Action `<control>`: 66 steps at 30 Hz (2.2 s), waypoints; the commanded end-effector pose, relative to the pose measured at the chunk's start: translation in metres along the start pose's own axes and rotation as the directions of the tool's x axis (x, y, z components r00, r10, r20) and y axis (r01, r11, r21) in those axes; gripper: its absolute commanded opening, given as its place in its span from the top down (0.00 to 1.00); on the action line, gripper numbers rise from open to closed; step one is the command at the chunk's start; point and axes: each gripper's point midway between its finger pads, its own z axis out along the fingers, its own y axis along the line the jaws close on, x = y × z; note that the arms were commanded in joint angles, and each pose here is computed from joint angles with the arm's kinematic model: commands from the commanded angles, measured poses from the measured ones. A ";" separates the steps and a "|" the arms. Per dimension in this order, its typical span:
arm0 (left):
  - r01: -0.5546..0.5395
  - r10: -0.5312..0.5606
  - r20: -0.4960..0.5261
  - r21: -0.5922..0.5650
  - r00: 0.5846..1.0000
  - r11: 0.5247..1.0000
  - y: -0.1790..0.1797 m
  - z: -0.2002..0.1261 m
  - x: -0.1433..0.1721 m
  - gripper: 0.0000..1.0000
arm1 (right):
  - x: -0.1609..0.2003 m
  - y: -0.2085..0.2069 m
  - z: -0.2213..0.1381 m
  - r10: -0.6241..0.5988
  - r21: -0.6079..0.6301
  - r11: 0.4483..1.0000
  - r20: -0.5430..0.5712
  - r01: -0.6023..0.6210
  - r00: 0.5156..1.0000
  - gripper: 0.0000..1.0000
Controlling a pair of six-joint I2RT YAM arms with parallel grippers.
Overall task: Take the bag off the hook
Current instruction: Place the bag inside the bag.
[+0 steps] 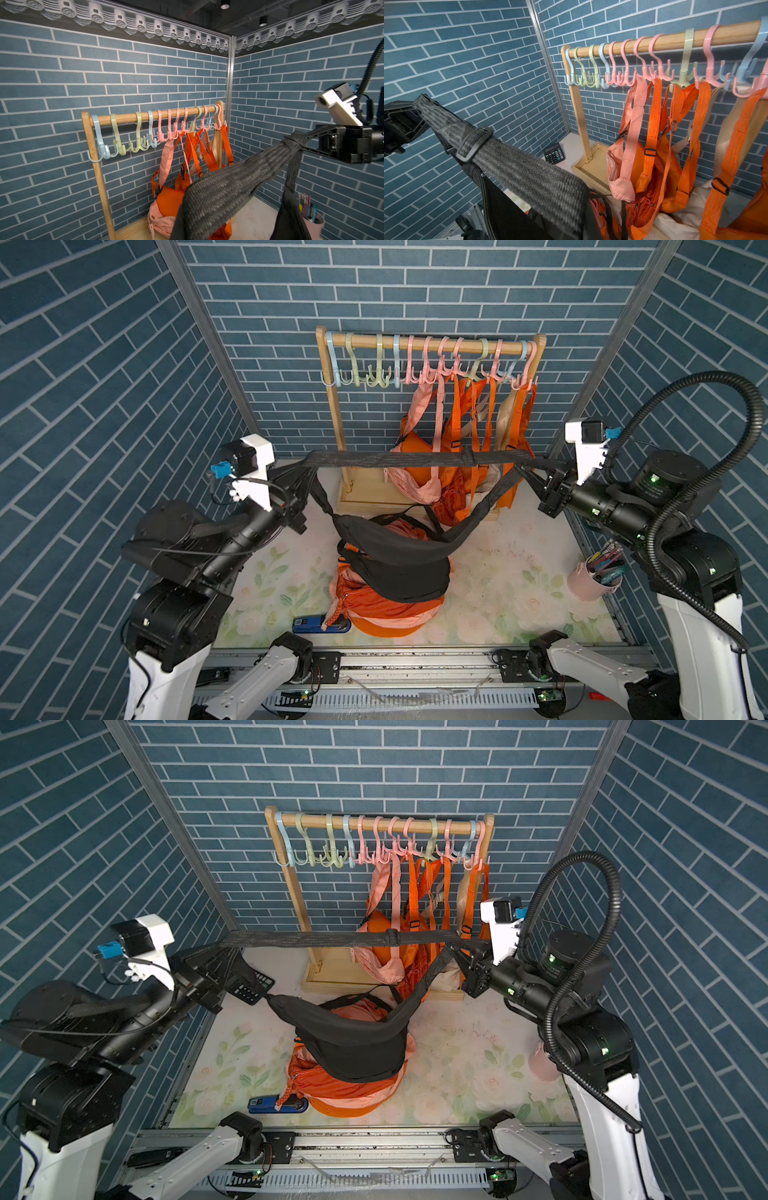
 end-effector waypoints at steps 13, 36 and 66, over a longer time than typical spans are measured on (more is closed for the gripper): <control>0.181 -0.220 -0.177 -0.213 0.959 0.960 0.019 -0.065 0.117 1.00 | 0.082 -0.032 0.015 0.198 0.075 0.978 -0.032 -0.195 0.980 1.00; 0.175 -0.363 -0.324 -0.486 0.873 0.856 0.087 0.011 0.259 1.00 | 0.184 -0.125 0.114 0.278 0.311 0.928 -0.211 -0.205 0.937 1.00; 0.081 -0.419 -0.445 -0.603 0.791 0.794 0.119 0.037 0.366 1.00 | 0.275 -0.117 0.209 0.274 0.240 0.953 -0.412 -0.187 0.869 0.92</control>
